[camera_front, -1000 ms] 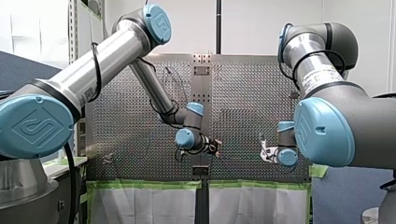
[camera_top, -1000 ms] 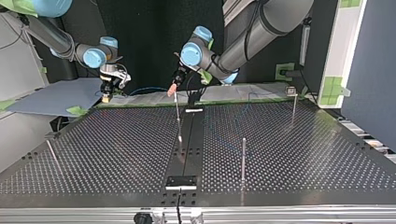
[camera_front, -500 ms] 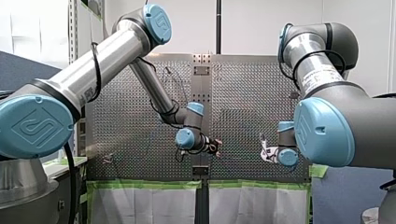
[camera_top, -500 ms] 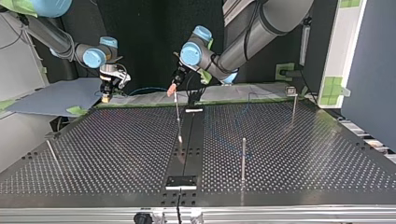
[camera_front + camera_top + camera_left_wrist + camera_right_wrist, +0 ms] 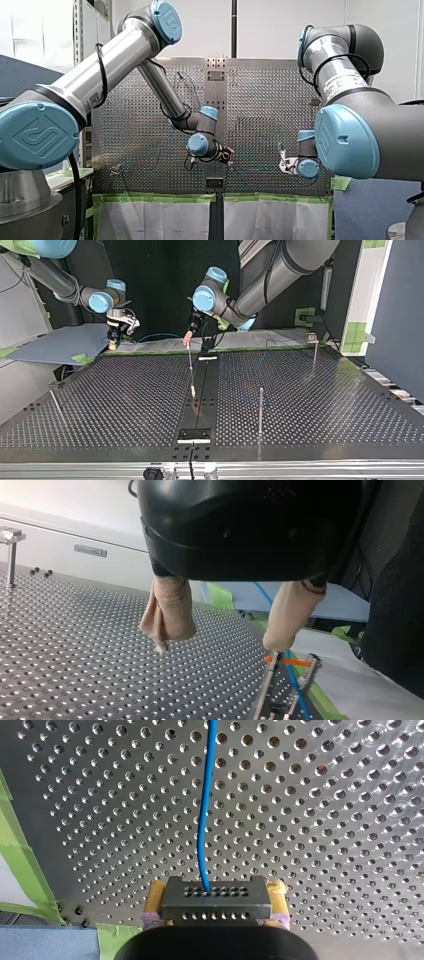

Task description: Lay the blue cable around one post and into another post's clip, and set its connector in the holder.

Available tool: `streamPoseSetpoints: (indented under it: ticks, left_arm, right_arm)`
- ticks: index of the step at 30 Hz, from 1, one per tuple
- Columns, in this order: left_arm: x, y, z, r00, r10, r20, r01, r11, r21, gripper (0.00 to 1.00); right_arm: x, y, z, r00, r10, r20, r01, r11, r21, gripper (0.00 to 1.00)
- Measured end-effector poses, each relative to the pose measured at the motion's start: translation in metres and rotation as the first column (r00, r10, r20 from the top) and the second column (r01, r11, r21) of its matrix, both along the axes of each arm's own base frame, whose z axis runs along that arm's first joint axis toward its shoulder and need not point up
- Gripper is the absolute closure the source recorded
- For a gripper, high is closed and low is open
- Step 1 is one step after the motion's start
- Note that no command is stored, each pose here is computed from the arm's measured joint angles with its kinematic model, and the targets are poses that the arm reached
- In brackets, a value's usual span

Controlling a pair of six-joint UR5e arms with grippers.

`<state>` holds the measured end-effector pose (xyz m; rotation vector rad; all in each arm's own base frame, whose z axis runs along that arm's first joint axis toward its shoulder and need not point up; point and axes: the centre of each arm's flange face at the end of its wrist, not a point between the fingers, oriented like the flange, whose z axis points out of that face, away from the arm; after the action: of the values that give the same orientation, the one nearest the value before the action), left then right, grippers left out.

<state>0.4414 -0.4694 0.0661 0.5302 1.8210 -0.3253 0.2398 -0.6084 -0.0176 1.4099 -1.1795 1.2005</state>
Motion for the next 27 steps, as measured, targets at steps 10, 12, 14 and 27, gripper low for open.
streamPoseSetpoints:
  ticks: [10,12,14,27]
  left_arm:
    - [-0.007,0.021,0.03,0.9965,0.083,0.01,-0.083,0.9959,-0.037,0.02]
    - [-0.007,0.027,0.035,0.9942,0.107,0.011,-0.106,0.993,-0.052,0.02]
    - [-0.009,0.036,0.041,0.9905,0.138,0.006,-0.137,0.9884,-0.066,0.02]
    - [-0.001,0.097,0.068,0.9601,0.278,-0.026,-0.279,0.9458,-0.167,0.02]
  right_arm:
    - [-0.002,-0.001,0.0,1.0,-0.002,0.005,0.002,1.0,0.0,1.0]
    - [-0.002,-0.001,0.0,1.0,-0.001,0.005,0.001,1.0,0.0,1.0]
    - [-0.002,-0.001,0.0,1.0,-0.001,0.005,0.001,1.0,0.001,1.0]
    - [-0.004,-0.002,0.0,1.0,-0.002,0.006,0.002,1.0,0.001,1.0]
